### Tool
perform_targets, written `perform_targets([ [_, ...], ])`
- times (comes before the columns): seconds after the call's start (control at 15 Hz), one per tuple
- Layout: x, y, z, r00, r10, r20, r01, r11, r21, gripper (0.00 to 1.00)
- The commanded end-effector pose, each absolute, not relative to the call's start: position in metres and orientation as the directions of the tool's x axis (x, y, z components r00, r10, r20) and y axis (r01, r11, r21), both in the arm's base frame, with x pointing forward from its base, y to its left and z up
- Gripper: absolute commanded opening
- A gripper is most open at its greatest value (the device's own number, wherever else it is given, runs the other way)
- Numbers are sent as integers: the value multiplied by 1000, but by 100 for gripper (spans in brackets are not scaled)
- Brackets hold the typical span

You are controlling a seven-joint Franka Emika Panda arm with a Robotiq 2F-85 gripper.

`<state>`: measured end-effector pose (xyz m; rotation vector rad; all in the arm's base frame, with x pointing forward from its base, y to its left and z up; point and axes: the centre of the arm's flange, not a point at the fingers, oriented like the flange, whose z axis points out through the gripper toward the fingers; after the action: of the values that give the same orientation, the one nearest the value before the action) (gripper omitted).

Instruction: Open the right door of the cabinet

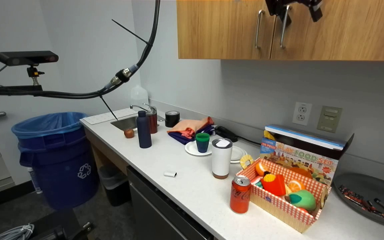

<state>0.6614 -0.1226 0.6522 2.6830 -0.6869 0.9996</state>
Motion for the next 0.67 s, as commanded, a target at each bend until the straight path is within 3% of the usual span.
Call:
perform_targets([
  [0.0, 665, -129, 652, 613, -390, 687, -611, -785, 100, 100],
  [0.6, 613, -134, 657, 598, -464, 653, -733, -645, 213, 100],
])
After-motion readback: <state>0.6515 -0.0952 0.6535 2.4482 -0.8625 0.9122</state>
